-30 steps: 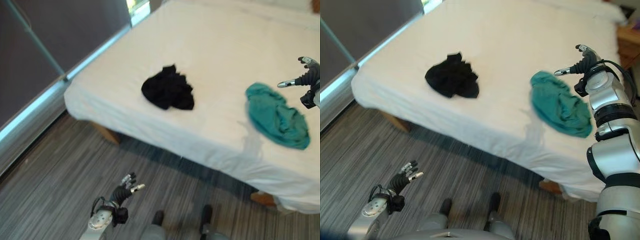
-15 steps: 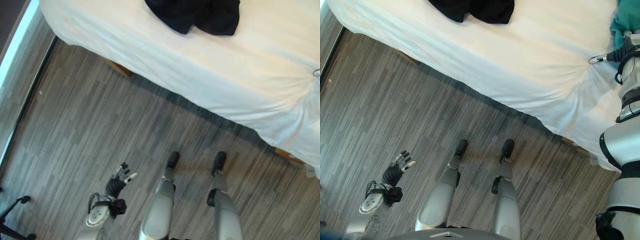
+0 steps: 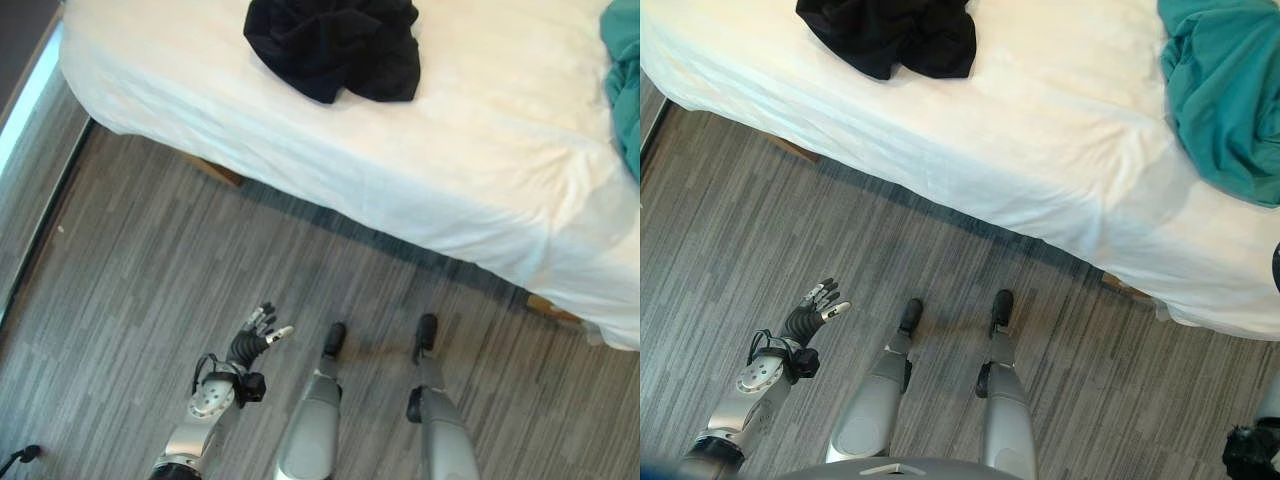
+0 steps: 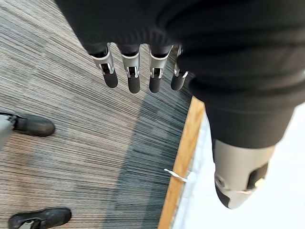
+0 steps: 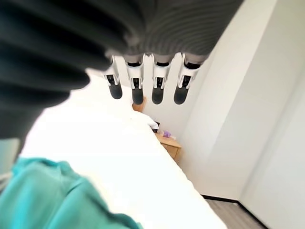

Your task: Pick up bed clothes into laundry basket.

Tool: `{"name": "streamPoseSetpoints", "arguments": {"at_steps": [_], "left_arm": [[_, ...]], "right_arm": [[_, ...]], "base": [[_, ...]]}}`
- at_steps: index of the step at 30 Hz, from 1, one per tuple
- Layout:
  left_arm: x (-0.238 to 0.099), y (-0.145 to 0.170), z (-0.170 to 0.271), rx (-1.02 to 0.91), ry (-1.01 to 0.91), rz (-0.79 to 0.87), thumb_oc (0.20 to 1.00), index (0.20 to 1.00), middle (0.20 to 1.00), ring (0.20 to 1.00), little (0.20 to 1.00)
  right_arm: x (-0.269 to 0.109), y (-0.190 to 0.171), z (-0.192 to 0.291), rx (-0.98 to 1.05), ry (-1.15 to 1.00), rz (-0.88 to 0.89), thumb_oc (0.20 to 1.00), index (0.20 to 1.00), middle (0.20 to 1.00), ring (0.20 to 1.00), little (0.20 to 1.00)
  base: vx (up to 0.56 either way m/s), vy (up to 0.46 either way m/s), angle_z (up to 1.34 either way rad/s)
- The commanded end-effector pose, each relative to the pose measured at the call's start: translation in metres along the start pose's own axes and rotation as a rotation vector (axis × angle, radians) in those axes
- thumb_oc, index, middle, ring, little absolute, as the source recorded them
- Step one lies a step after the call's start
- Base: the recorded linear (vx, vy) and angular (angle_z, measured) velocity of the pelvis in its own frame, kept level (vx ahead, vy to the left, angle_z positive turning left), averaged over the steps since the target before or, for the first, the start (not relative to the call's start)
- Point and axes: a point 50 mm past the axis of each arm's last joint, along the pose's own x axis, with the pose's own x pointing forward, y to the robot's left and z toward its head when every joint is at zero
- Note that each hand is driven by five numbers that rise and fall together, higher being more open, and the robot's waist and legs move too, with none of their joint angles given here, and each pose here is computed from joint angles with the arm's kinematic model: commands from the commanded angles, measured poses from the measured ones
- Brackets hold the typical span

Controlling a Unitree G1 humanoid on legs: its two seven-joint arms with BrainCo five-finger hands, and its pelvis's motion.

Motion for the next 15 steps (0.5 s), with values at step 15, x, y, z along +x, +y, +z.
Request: {"name": "streamPoseSetpoints", "arguments": {"at_steps": [15], "left_arm": [[-0.013,0.014,0.007,-0.005,-0.046,0.043,1.000,1.000,1.000,1.000,1.000]], "right_arm": [[-0.001,0.007,-0.003,0.223,0.057,0.017,1.000,1.000,1.000,1.000,1.000]], "base": [[-0.03,-0.007,-0.03]]}}
